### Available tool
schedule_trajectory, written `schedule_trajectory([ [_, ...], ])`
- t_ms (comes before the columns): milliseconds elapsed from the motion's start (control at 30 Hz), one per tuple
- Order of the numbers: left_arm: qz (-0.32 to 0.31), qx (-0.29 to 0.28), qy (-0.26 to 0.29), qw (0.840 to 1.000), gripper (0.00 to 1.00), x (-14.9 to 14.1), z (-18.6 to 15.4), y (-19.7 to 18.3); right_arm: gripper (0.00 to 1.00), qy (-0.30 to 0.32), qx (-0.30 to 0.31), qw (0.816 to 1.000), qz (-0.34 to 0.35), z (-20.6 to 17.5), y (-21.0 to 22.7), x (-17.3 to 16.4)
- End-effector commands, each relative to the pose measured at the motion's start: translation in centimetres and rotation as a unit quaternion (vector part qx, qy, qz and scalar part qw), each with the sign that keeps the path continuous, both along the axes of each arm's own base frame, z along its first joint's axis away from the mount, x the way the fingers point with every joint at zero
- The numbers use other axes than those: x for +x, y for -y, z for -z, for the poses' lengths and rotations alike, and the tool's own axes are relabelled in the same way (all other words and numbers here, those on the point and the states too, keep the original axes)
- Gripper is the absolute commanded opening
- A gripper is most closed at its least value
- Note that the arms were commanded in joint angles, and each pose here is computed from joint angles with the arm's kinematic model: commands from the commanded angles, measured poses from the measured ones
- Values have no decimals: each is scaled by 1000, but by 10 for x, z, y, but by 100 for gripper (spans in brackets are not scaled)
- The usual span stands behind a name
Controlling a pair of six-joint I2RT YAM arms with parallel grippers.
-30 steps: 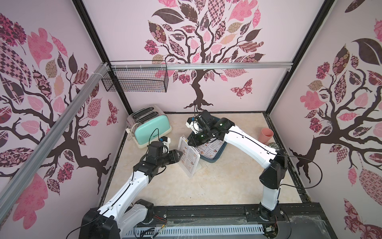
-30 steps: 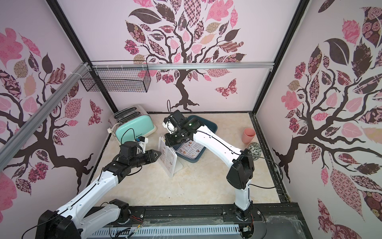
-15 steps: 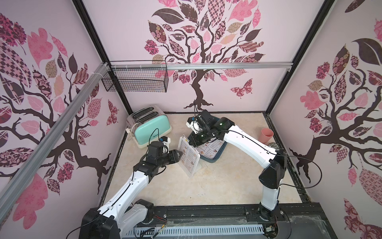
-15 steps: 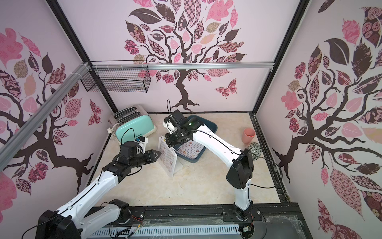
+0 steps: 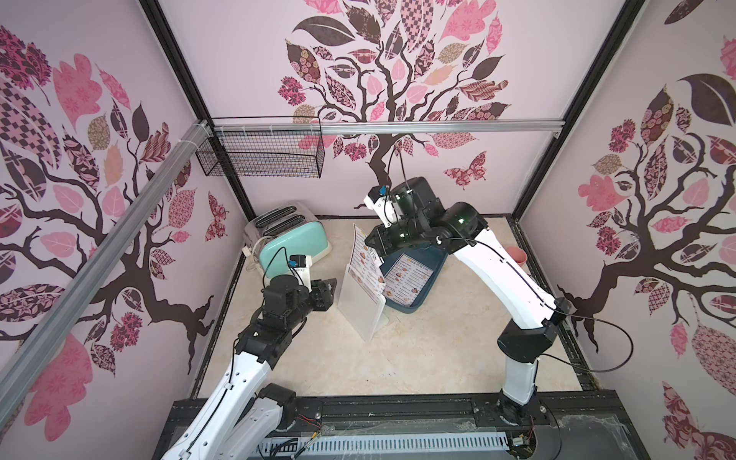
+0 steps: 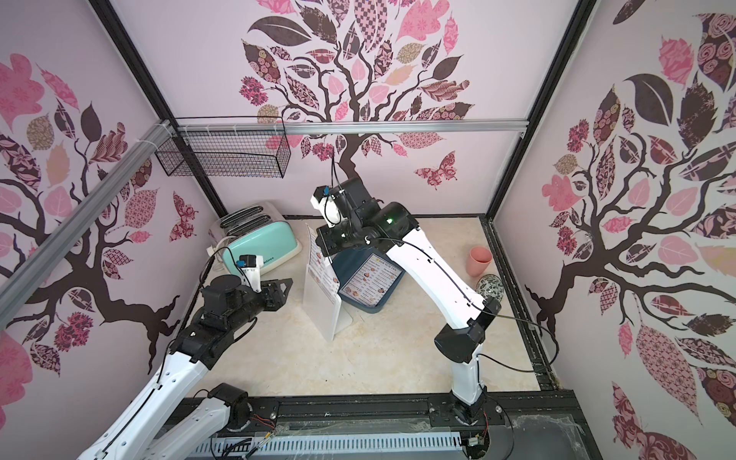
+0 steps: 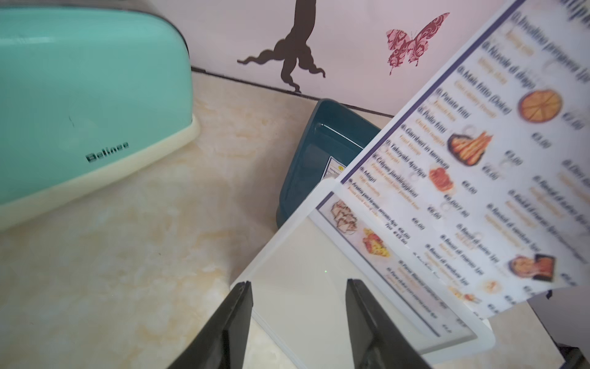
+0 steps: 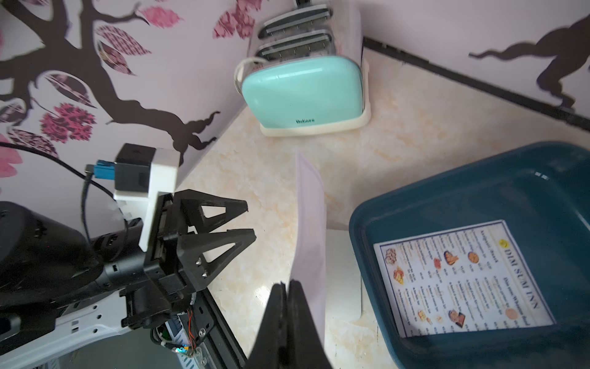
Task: Replace the menus in the menu holders
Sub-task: Take out the menu from the menu holder, then place the menu at the center of the board.
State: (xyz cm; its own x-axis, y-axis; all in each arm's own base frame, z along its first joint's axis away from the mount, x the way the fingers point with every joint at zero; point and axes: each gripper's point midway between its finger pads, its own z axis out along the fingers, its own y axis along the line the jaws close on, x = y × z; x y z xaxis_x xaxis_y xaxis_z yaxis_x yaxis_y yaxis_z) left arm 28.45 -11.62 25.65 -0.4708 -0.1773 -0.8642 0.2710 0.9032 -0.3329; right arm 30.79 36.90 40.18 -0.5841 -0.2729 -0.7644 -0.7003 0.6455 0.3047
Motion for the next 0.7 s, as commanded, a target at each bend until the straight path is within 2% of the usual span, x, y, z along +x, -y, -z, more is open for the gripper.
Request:
schedule_trajectory([
  [0, 34, 69, 58, 995, 56, -2, -35, 1, 0, 44, -17, 999, -5, -26, 25, -17],
  [133, 120, 99, 108, 982, 59, -14, -74, 21, 0, 114, -38, 993, 1, -51, 60, -31],
  [267, 218, 99, 165, 957, 63, -34, -106, 47, 0, 159, -79, 984, 23, -57, 104, -48],
  [400, 356, 67, 243, 900, 70, -69, -135, 82, 0, 188, -134, 973, -3, -31, 143, -78],
  [467, 399, 38, 271, 875, 69, -74, -149, 98, 0, 207, -149, 967, -11, -22, 159, -90],
  [533, 445, 25, 281, 850, 69, -77, -155, 127, 0, 234, -160, 959, -17, -16, 173, -100],
  [633, 523, 42, 272, 807, 73, -92, -145, 167, 0, 262, -177, 948, -40, -5, 185, -111],
  [667, 539, 43, 267, 798, 74, -96, -142, 175, 0, 264, -182, 946, -46, -2, 187, -114],
])
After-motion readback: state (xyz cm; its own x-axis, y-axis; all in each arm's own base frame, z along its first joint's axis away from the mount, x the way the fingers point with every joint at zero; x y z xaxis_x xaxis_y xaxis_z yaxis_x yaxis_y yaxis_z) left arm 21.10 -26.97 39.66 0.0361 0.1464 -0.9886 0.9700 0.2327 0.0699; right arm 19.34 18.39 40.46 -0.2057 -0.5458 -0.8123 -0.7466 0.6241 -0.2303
